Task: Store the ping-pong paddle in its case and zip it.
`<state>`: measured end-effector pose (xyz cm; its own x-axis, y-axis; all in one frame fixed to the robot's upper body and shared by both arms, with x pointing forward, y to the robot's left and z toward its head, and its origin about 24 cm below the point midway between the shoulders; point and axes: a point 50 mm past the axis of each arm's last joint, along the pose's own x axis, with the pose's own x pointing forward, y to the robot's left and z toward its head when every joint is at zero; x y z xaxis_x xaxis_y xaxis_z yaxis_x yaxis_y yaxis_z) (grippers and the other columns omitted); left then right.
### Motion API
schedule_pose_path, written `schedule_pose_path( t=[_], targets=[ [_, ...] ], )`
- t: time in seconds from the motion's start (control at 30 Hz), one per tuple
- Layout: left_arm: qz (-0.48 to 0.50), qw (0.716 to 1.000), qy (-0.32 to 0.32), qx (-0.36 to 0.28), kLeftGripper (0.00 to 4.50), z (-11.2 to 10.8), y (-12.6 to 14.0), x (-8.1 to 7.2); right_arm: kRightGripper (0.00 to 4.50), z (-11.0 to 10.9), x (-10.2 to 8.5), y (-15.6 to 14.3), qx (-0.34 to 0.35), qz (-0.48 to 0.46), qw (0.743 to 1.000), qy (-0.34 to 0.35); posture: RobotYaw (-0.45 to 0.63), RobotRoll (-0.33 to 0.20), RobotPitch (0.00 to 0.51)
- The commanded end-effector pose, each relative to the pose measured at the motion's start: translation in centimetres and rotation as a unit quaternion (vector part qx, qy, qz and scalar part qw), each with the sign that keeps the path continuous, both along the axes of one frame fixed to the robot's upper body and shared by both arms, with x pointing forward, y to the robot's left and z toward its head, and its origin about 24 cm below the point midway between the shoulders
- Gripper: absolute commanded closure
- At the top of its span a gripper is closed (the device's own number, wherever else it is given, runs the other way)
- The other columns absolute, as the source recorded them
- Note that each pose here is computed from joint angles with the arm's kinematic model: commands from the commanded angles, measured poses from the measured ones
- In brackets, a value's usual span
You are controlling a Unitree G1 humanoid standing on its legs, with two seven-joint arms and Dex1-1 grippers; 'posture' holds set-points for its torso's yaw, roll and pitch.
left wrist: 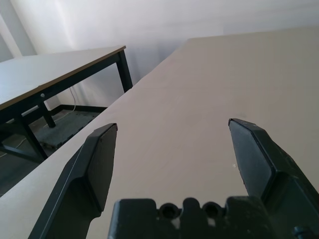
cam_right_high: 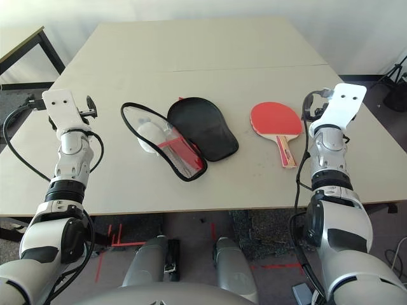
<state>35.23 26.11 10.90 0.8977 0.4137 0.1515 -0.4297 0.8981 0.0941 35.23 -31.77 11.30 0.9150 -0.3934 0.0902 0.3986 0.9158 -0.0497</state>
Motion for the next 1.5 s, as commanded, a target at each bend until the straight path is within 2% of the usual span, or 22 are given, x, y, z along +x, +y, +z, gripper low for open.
schedule_pose_path(
  t=[0.03,0.2,0.33,0.5,0.6,0.67,0.87,1.0,1.17,1.4,1.5],
  targets=[
    [0.001,1.0,0.004,0.007,0.0,0.1,0.1,0.0,0.04,0.5,0.5,0.5,0.01,0.009,1.0,-0.001,0.07,0.0,0.057],
    [-0.022,1.0,-0.01,0.013,0.0,1.2,0.2,0.1,0.04,1.7,1.3,1.2,0.019,0.017,0.999,0.028,0.07,0.0,0.068],
    [-0.091,0.995,-0.028,0.028,0.0,3.3,0.4,0.3,0.04,3.3,1.7,2.5,0.047,0.04,0.993,0.099,0.06,0.0,0.072],
    [-0.231,0.97,-0.048,0.055,0.0,6.2,-0.3,0.3,0.04,4.3,0.6,3.9,0.074,0.054,0.973,0.211,0.07,0.0,0.075],
    [-0.382,0.921,-0.051,0.056,0.0,7.9,-1.9,-0.3,0.04,4.8,-0.7,5.1,0.112,0.078,0.943,0.303,0.08,0.0,0.071],
    [-0.447,0.892,-0.033,0.063,0.0,8.6,-2.5,-0.8,0.04,5.2,-1.7,6.1,0.098,0.113,0.926,0.347,0.08,0.0,0.069],
    [-0.568,0.819,0.034,0.075,0.0,9.2,-4.2,-2.0,0.04,6.3,-3.4,7.5,0.092,0.142,0.907,0.386,0.08,0.0,0.072],
    [-0.62,0.779,0.061,0.068,0.0,8.7,-5.4,-2.7,0.04,5.5,-4.2,7.7,0.091,0.138,0.897,0.409,0.08,0.0,0.074],
    [-0.654,0.748,0.078,0.075,0.0,8.3,-6.1,-3.2,0.04,3.7,-5.0,6.7,0.111,0.114,0.888,0.431,0.09,0.0,0.084],
    [-0.659,0.743,0.079,0.079,0.0,8.4,-6.4,-3.0,0.04,1.6,-5.3,6.9,0.138,0.105,0.88,0.443,0.1,0.0,0.082],
    [-0.674,0.731,0.079,0.07,0.0,8.1,-6.7,-3.4,0.04,1.0,-5.2,7.1,0.138,0.1,0.881,0.442,0.1,0.0,0.08]
  ],
)
